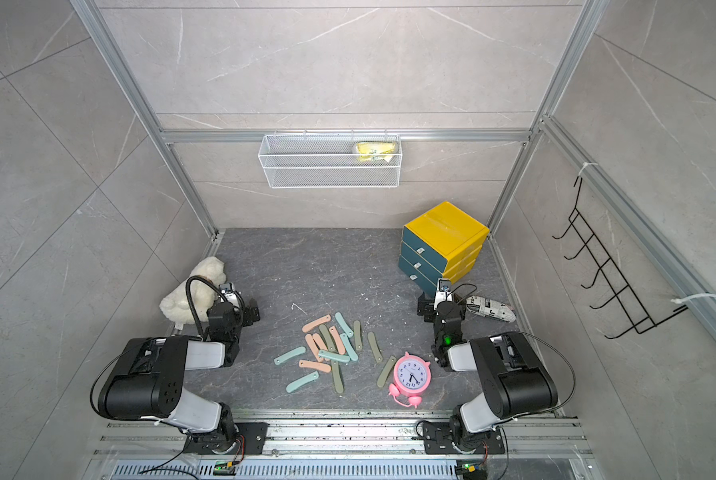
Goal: Place the fruit knives into the drawer by color
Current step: Move the storage box to the center of the board.
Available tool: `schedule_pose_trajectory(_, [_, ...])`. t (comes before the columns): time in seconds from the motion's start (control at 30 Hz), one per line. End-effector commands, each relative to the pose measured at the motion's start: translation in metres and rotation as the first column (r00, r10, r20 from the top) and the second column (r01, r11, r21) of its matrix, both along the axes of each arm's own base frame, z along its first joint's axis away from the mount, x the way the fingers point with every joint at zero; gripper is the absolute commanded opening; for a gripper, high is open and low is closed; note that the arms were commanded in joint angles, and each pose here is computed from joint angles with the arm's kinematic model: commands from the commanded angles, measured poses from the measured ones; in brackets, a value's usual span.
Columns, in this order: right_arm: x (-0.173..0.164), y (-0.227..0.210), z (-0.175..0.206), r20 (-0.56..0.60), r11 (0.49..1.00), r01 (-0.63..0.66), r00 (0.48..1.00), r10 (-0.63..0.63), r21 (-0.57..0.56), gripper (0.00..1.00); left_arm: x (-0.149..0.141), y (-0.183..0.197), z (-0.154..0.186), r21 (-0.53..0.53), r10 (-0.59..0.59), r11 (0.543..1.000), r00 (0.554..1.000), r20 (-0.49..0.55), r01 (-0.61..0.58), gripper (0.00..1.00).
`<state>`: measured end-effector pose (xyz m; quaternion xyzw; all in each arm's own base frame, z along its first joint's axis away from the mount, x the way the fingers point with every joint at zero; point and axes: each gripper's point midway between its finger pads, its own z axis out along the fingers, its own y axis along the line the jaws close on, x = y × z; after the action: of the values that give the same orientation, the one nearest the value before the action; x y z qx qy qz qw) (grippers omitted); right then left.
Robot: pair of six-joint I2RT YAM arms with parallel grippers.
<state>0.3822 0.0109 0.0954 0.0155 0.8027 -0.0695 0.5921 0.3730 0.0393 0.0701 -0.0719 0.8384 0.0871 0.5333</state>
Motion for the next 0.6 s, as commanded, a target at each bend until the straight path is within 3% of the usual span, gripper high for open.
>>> schedule_pose_trajectory(0.0, [0.005,0.000,0.002,0.000,1.000,-0.003,1.000,0.003,0.030,0.99,0.008,0.001,0.018,-0.004,0.006,1.000,0.998,0.069,-0.005,1.00])
schedule_pose_trajectory(0.17, [0.004,0.000,0.006,0.009,0.999,-0.016,1.000,0.016,0.044,0.99,0.007,0.001,0.020,-0.001,0.008,1.000,0.997,0.075,-0.008,1.00])
schedule_pose_trajectory(0.33, [-0.010,-0.020,0.028,0.019,0.994,0.099,0.995,-0.100,0.053,0.99,0.006,0.002,0.041,0.028,0.040,0.999,0.997,0.068,-0.042,1.00])
schedule_pose_trajectory(0.47, [-0.018,-0.034,0.037,-0.078,0.973,0.214,0.975,-0.207,0.091,0.99,0.008,-0.002,0.069,0.071,0.058,0.996,0.997,0.048,-0.061,1.00])
schedule_pose_trajectory(0.57, [-0.023,-0.049,0.043,-0.168,0.935,0.341,0.931,-0.323,0.096,0.99,0.010,0.001,0.102,-0.008,0.107,0.994,0.983,0.149,-0.107,1.00])
